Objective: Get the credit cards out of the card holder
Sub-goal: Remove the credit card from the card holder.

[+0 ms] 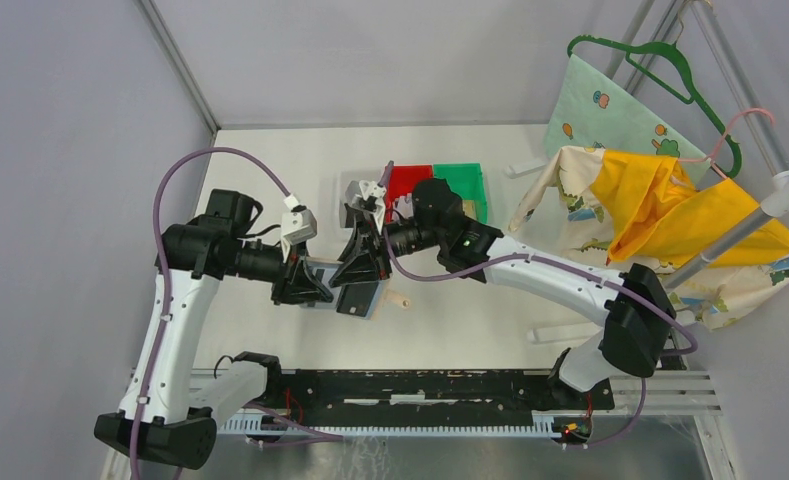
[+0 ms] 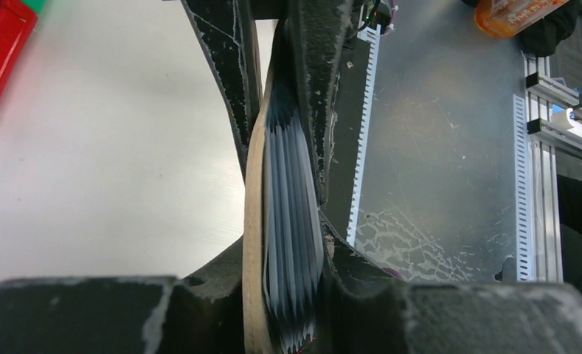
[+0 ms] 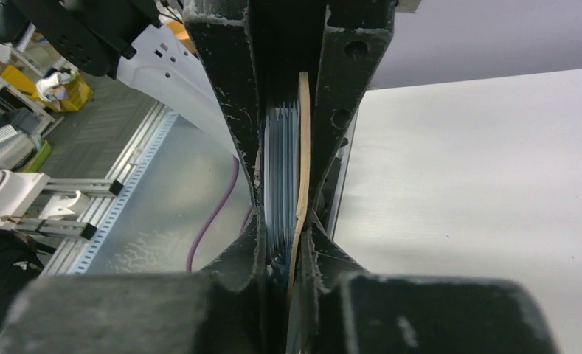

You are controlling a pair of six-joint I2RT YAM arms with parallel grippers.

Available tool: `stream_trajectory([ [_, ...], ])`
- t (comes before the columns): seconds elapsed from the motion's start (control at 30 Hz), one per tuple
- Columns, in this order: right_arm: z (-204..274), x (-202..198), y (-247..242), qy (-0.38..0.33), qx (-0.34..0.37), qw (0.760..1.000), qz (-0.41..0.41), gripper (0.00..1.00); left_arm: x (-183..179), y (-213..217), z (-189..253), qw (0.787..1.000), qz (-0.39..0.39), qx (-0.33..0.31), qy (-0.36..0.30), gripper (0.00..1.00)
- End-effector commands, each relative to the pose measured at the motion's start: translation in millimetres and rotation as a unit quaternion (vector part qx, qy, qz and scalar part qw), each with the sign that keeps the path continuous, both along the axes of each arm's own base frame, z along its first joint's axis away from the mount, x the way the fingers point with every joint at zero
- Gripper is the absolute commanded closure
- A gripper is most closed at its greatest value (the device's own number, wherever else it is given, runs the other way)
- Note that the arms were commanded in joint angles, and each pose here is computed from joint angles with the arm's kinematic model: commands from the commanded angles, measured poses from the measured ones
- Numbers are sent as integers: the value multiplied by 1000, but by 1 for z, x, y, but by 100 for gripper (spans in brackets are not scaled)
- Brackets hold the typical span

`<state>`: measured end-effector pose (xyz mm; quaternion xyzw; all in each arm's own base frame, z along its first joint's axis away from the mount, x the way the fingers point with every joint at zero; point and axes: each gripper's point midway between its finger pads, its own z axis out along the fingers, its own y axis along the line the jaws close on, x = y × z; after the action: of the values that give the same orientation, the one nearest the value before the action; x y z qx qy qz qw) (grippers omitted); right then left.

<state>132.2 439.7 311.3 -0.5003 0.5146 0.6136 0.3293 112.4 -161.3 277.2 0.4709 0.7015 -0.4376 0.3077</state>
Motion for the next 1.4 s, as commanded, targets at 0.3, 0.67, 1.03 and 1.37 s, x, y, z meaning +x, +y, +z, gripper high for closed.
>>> stream_trajectory([
  [0.3,58,1,-38,21,148,987,-55,100,-4,-15,21,997,-17,-77,-8,34],
  [0.67,62,3,-47,48,191,977,-83,97,31,-24,45,989,80,-121,15,69],
  [1.03,57,33,-57,69,164,970,-164,36,56,-19,33,986,141,-89,32,98],
  [1.37,74,57,-99,111,184,935,-283,40,85,-10,13,977,203,-43,50,97],
])
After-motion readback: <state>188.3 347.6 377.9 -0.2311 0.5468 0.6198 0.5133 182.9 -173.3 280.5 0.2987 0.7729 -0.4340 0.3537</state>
